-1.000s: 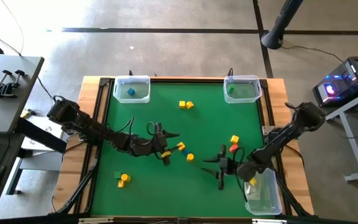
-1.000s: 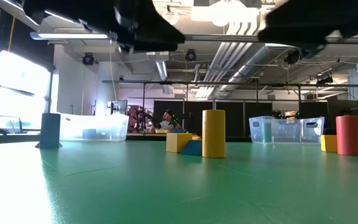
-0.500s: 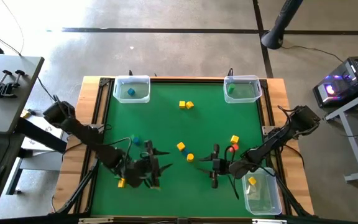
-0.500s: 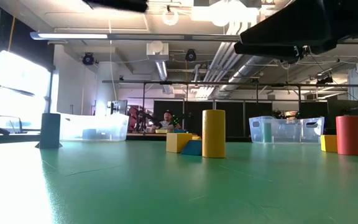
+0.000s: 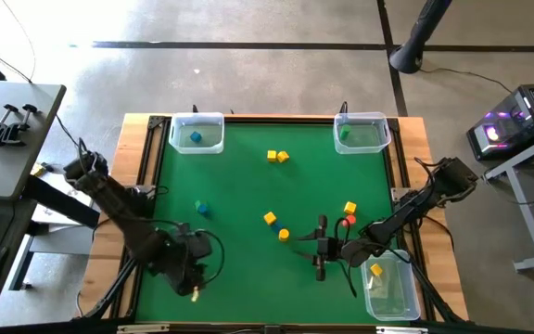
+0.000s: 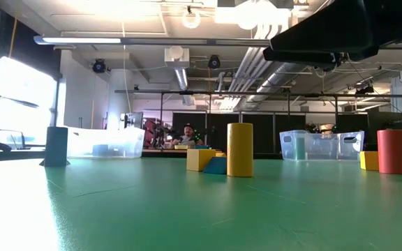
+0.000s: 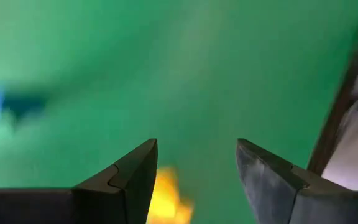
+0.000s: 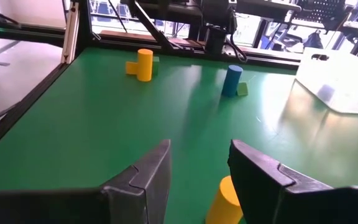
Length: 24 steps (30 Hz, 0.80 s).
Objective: Sort blocks by size
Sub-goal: Put the green cube block into the top left transparent bin
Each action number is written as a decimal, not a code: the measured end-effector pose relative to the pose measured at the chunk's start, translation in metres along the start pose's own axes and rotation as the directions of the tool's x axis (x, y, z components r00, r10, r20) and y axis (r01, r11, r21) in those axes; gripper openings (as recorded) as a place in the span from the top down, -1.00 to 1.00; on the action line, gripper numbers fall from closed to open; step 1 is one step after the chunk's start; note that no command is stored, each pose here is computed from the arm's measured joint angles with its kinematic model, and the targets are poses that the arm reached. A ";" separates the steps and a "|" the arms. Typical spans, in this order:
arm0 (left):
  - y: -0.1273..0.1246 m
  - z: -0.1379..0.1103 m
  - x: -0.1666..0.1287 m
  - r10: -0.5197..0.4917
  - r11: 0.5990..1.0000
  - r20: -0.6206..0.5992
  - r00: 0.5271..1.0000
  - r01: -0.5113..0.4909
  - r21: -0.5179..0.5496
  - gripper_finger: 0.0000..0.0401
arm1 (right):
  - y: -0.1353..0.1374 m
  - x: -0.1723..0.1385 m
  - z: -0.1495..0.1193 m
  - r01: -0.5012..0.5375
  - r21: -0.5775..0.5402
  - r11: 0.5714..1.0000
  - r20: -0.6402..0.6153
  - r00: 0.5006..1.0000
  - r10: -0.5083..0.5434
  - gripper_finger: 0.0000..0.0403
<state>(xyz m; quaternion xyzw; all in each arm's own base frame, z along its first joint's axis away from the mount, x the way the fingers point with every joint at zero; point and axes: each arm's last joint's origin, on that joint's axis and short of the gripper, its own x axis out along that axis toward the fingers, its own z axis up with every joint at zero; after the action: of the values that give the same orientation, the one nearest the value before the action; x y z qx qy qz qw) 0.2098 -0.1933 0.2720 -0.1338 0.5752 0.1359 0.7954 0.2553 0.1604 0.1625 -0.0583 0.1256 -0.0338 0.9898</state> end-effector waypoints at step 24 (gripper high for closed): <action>0.025 -0.101 0.062 0.166 0.978 -0.332 0.929 -0.112 0.176 -0.19 | -0.006 0.004 0.002 0.021 -0.018 1.000 0.008 1.000 -0.021 0.24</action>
<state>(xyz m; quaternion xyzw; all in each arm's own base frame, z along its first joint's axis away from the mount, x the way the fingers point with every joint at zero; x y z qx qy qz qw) 0.1308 -0.2036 0.1808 -0.0525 0.7225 0.1218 0.6786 0.2597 0.1538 0.1638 -0.0686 0.1216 -0.0430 0.9893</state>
